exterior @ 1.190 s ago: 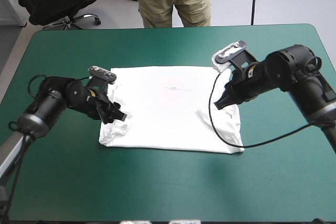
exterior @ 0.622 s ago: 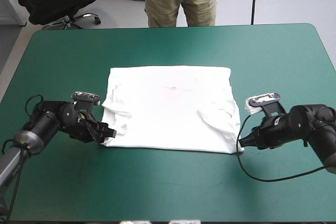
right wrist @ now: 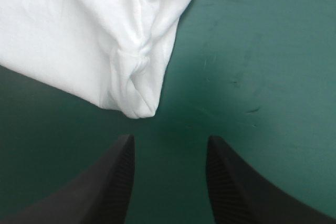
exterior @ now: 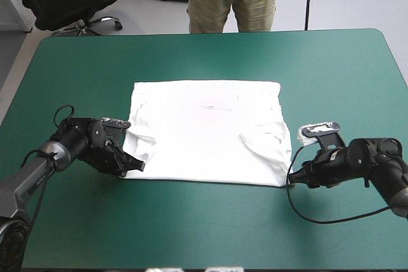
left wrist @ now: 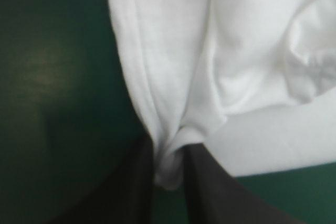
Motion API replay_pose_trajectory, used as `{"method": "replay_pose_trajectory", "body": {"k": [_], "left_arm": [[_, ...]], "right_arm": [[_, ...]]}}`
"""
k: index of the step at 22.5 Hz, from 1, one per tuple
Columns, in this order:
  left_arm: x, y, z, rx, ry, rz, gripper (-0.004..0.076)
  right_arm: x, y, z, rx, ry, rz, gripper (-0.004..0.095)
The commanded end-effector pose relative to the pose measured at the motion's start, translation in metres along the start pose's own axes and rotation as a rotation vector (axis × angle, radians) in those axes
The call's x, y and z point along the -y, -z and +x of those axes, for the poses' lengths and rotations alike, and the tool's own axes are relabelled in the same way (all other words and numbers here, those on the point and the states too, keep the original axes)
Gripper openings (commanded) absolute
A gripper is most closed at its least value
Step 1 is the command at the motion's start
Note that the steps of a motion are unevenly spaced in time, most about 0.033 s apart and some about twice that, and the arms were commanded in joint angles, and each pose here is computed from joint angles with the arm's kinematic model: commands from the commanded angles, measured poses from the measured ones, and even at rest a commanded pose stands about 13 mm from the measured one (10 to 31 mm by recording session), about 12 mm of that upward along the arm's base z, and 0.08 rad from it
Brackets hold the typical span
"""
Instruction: Fold the cloth
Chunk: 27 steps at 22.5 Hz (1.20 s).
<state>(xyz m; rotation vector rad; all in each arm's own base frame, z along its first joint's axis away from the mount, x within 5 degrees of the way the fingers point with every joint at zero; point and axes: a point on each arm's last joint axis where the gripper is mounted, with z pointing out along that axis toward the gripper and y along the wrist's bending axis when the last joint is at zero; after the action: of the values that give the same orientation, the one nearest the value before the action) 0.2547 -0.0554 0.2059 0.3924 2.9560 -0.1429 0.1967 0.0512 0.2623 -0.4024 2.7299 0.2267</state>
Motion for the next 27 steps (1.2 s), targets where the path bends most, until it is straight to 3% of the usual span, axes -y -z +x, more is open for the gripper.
{"method": "replay_pose_trajectory", "body": {"k": [1, 7, 12, 16, 18, 19, 21, 27], "left_arm": [[0.004, 0.004, -0.003, 0.033, 0.013, 0.031, -0.0013], [0.004, 0.004, -0.004, 0.035, 0.013, 0.03, -0.0017], [0.004, 0.004, -0.004, 0.043, 0.013, 0.029, -0.0017], [0.004, 0.004, -0.005, 0.05, 0.013, 0.028, -0.0017], [0.004, 0.004, -0.005, 0.055, 0.014, 0.027, -0.0017], [0.004, 0.004, -0.005, 0.054, 0.014, 0.027, -0.0017], [0.004, 0.005, -0.007, 0.071, 0.014, 0.025, -0.0017], [0.004, 0.013, -0.006, 0.114, 0.011, 0.021, -0.0017]], "right_arm": [[0.0, 0.009, -0.007, 0.076, -0.011, 0.004, 0.0415], [0.0, -0.002, -0.01, 0.041, -0.027, -0.026, 0.0444], [-0.005, -0.035, -0.018, -0.059, -0.031, -0.143, 0.0447], [-0.001, -0.062, -0.018, -0.16, -0.047, -0.155, 0.0444], [0.0, -0.071, -0.018, -0.193, -0.04, -0.158, 0.0366], [0.001, -0.074, -0.017, -0.206, -0.017, -0.163, 0.0204], [-0.001, -0.074, -0.016, -0.215, 0.022, -0.182, -0.0014], [-0.004, -0.066, -0.011, -0.249, 0.073, -0.212, -0.0016]]}}
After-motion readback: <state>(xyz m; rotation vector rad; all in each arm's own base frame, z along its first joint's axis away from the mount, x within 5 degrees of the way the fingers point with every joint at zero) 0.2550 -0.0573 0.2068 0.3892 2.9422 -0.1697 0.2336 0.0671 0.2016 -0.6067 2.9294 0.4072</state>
